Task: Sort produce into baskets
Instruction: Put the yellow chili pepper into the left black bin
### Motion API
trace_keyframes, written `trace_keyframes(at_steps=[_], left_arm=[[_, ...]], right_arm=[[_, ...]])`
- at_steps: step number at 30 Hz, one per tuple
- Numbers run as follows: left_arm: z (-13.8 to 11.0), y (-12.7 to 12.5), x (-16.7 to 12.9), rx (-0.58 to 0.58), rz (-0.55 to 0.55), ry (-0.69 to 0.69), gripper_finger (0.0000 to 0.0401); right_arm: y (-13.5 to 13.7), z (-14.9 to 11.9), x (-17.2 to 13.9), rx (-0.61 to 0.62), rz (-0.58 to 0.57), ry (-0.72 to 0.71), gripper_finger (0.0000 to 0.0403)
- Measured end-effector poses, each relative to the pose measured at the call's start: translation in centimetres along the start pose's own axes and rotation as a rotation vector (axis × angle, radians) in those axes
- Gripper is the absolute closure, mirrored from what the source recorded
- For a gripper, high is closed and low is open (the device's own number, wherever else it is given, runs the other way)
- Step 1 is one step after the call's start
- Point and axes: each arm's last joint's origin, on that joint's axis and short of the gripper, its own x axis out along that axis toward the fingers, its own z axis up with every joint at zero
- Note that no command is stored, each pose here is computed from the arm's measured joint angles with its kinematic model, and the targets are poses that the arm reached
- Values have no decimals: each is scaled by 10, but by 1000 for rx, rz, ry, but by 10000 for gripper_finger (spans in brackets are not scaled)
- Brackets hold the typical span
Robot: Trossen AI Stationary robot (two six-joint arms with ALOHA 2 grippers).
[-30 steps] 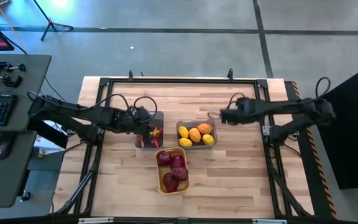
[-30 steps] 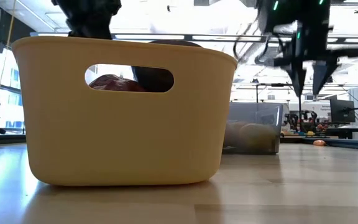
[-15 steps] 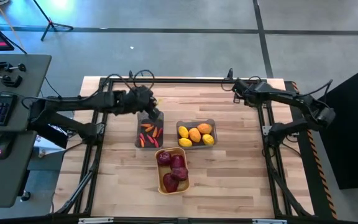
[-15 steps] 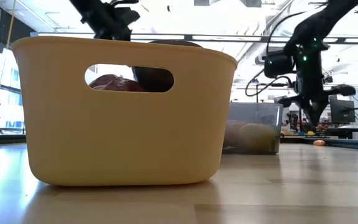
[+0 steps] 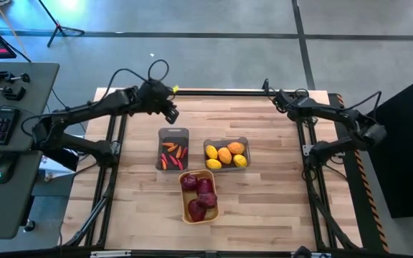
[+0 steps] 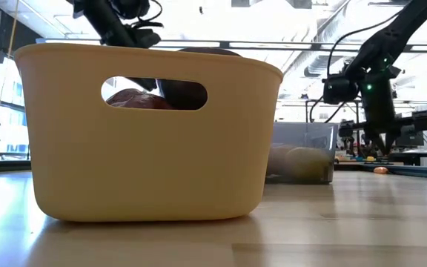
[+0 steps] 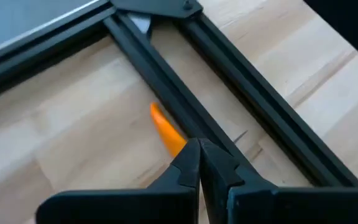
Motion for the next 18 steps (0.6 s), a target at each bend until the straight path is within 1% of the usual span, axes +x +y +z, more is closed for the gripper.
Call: trace_keyframes(at_steps=[4, 6, 8, 13, 18], left_arm=[[5, 16, 2, 38, 13, -11, 316], [7, 23, 3, 52, 13, -16, 316], [8, 28, 3, 48, 9, -14, 316], [9, 38, 4, 39, 31, -15, 316], [10, 42, 4, 46, 42, -15, 316]], right_arm=[[7, 1, 12, 45, 7, 34, 403], [13, -2, 18, 49, 20, 59, 403], [15, -3, 21, 52, 7, 68, 403], [15, -5, 24, 34, -20, 74, 403], [9, -3, 28, 73, -72, 66, 403]])
